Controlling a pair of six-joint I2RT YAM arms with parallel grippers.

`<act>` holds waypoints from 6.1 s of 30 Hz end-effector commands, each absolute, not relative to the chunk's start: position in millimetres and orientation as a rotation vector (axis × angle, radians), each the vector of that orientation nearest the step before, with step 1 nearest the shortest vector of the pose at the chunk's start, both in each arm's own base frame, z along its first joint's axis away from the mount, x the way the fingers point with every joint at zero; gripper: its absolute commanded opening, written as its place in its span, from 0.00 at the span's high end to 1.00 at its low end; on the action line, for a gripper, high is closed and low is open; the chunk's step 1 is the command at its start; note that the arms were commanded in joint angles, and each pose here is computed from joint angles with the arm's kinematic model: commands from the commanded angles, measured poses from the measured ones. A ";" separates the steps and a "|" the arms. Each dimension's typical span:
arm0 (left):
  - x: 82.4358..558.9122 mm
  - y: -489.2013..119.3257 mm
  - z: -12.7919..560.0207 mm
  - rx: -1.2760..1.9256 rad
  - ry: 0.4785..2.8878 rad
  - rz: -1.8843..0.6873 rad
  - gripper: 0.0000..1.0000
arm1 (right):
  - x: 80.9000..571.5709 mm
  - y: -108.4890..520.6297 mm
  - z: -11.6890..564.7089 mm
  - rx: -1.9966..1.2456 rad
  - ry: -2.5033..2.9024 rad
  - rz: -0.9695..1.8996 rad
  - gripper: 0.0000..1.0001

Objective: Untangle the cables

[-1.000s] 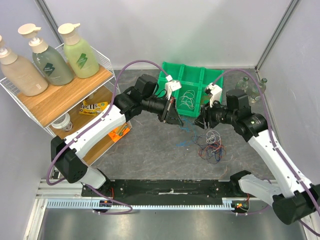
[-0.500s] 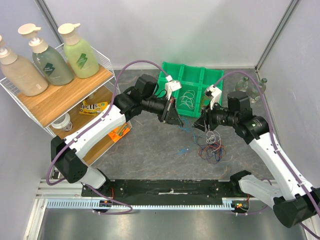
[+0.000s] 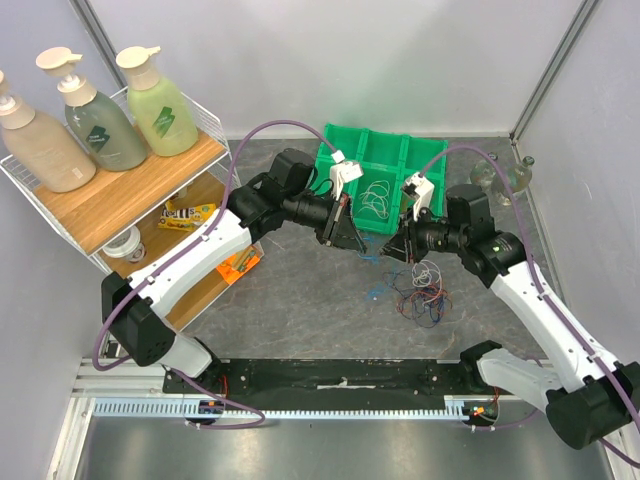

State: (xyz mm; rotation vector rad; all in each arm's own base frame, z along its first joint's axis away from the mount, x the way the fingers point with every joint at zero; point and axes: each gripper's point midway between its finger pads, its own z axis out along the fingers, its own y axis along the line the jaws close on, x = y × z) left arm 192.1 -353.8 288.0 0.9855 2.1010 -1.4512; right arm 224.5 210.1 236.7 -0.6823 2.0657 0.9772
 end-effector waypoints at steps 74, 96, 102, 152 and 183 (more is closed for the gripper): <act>201.7 -218.1 408.0 0.550 1.825 -0.762 0.14 | 517.1 288.5 175.1 -0.020 2.129 0.158 0.41; 231.6 -343.9 279.5 0.684 2.324 -1.169 0.22 | 273.4 61.3 150.7 0.395 2.469 0.027 0.28; 221.0 -360.4 241.7 0.693 2.484 -1.243 0.24 | 241.4 25.1 105.3 0.615 2.651 -0.114 0.24; 213.7 -402.8 105.0 1.182 2.377 -1.077 0.36 | 242.0 142.9 104.0 0.313 2.680 0.733 0.59; 240.9 -403.5 133.1 1.088 2.361 -0.988 0.31 | 234.7 146.5 99.1 0.261 2.703 0.773 0.58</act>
